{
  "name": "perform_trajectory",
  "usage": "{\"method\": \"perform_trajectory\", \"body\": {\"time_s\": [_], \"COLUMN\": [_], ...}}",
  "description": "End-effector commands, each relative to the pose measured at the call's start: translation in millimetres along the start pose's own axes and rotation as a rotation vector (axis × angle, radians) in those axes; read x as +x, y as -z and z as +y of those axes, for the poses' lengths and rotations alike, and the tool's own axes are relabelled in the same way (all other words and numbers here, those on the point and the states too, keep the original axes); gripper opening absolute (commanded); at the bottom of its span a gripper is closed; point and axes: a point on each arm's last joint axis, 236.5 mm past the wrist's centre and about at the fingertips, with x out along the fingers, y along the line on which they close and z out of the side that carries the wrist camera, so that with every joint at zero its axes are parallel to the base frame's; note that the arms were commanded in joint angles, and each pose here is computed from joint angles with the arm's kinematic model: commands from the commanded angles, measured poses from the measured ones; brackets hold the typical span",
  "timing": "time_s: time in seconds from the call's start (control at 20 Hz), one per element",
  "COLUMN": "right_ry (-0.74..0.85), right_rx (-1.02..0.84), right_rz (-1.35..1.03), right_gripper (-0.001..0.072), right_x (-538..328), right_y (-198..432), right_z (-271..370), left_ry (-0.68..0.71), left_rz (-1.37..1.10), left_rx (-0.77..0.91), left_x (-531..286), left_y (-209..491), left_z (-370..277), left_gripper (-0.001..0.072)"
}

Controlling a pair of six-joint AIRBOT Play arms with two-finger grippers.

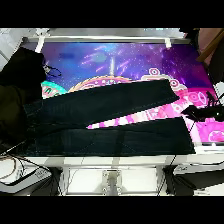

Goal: Fold the clothes and pants, and hang the long-sleeved shirts on hangers.

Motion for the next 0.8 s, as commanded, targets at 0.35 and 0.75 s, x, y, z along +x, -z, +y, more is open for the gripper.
{"method": "perform_trajectory", "body": {"time_s": [0.35,0.75], "right_ry": [0.019,0.052], "right_rx": [-0.103,-0.079], "right_rz": [0.161,-0.195], "right_gripper": [0.0057,0.003], "right_x": [5.3,-48.5], "right_y": [29.6,-81.8], "right_z": [3.3,19.1], "left_ry": [0.042,0.134], "left_rz": [-0.002,-0.056], "left_rx": [-0.017,-0.061], "left_x": [-0.7,-20.9], "left_y": [-0.5,-20.5], "left_z": [-9.9,-27.4], "left_gripper": [0.0565,0.0436]}}
